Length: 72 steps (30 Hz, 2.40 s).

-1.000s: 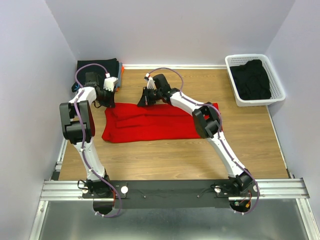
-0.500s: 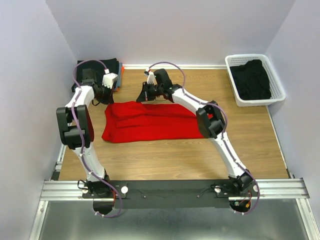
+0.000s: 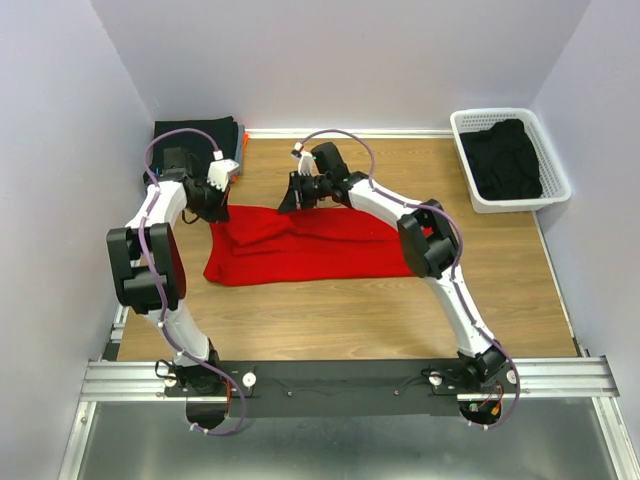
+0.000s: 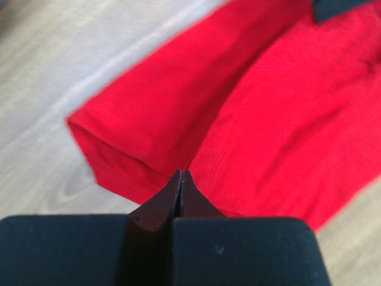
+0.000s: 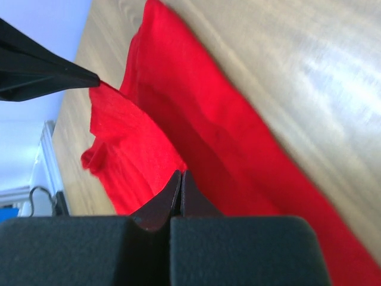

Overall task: Fold and stack the t-shirts
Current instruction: Fold the tshirt

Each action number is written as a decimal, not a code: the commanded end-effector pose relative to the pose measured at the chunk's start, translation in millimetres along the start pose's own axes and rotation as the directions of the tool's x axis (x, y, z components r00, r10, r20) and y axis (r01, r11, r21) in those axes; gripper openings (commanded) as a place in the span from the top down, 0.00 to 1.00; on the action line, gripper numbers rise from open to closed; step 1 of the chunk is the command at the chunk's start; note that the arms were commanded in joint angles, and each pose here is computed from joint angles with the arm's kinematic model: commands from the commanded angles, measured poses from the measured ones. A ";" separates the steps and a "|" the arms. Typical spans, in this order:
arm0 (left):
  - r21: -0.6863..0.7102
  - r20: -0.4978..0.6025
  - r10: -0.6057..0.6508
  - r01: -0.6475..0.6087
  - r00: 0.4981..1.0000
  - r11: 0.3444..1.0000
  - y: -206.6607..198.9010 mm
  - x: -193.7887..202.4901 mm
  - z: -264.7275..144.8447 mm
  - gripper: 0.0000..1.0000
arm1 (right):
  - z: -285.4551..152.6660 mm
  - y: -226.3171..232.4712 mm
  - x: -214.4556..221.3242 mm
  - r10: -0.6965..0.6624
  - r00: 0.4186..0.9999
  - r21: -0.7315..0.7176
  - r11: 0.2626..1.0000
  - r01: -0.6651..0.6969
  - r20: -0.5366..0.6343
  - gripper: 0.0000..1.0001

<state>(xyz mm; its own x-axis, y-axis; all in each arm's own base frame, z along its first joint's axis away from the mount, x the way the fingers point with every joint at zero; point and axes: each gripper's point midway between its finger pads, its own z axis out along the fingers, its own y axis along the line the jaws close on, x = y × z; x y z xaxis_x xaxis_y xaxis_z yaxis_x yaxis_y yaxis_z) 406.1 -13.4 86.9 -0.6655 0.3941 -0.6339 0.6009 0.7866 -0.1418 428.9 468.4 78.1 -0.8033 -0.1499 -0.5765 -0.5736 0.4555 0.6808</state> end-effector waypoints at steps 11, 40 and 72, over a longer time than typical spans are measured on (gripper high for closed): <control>0.182 -0.013 0.066 -0.063 0.998 0.981 -65.1 42.8 -14.5 1.00 | -25.8 39.6 40.7 0.008 0.995 -0.063 0.998 -0.015 -0.099 1.00; 0.096 -0.009 0.053 -0.052 0.999 0.994 -23.8 17.6 12.1 0.80 | -56.0 20.3 37.0 -0.065 0.995 0.035 0.997 0.068 -0.070 0.47; -0.070 -0.260 0.083 -0.105 0.962 0.992 -77.2 25.1 77.4 0.95 | -280.8 -180.1 162.3 -0.012 0.770 0.546 0.698 0.464 -0.638 0.67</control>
<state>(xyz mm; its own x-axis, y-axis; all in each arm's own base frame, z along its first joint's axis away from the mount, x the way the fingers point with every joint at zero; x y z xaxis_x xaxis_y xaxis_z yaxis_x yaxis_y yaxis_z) 357.2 -97.2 30.6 -0.6989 0.5602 -0.4446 0.6504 0.7565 -0.0693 405.7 154.0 18.5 -0.6982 -0.6114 -0.3726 -0.6551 0.7554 -0.0119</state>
